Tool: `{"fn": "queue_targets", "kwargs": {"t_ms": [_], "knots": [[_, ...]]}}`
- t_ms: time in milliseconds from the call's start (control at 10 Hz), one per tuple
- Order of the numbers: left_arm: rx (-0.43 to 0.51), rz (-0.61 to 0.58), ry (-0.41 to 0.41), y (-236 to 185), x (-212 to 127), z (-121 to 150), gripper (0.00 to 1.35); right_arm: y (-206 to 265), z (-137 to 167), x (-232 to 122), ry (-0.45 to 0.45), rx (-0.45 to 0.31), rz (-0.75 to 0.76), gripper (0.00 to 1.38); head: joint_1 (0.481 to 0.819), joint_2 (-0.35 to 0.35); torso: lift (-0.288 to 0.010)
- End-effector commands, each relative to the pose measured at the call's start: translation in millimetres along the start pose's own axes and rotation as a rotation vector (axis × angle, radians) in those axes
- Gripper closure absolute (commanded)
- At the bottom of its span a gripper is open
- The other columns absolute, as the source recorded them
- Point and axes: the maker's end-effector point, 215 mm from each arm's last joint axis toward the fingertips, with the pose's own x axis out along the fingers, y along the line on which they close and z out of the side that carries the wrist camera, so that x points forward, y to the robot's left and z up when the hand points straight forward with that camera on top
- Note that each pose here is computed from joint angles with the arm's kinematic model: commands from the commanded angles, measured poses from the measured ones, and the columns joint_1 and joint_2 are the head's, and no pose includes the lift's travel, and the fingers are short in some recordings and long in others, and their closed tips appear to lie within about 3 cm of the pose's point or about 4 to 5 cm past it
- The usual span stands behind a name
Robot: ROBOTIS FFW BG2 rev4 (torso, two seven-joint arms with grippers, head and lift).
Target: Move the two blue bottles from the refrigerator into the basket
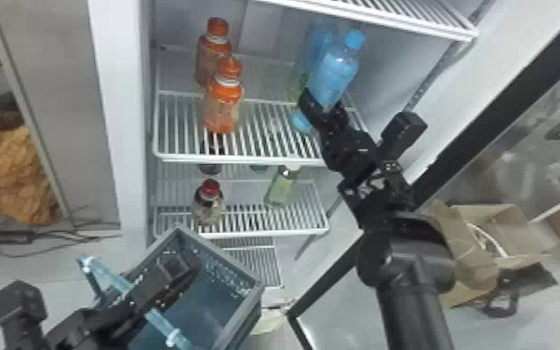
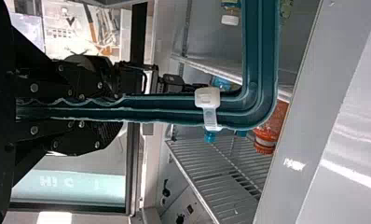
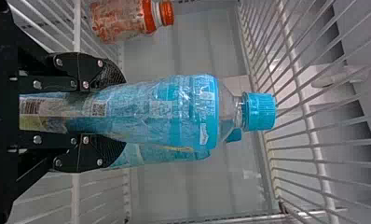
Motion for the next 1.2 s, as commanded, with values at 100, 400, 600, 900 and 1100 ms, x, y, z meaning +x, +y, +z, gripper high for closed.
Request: {"fn": "queue_targets", "kwargs": {"t_ms": [100, 400, 600, 900, 1100], "knots": [[-0.001, 0.000, 0.002, 0, 0, -1, 1.20, 9, 12, -18, -0.031, 0.033, 0.011, 1.27, 0.695, -0.350, 0.000], [-0.003, -0.001, -0.002, 0, 0, -1, 1.20, 39, 25, -56, 0.003, 0.066, 0.048, 1.27, 0.695, -0.350, 0.000], [-0.003, -0.003, -0.003, 0, 0, -1, 1.20, 68, 19, -79, 0.079, 0.105, 0.099, 1.27, 0.695, -0.350, 0.000], [0.000, -0.008, -0.007, -2, 1, 1, 1.20, 108, 0, -103, 0.167, 0.175, 0.186, 1.27, 0.695, -0.325, 0.000], [0.000, -0.011, -0.010, -3, 1, 2, 1.20, 133, -13, -122, 0.220, 0.219, 0.235, 1.27, 0.695, -0.299, 0.000]]}}
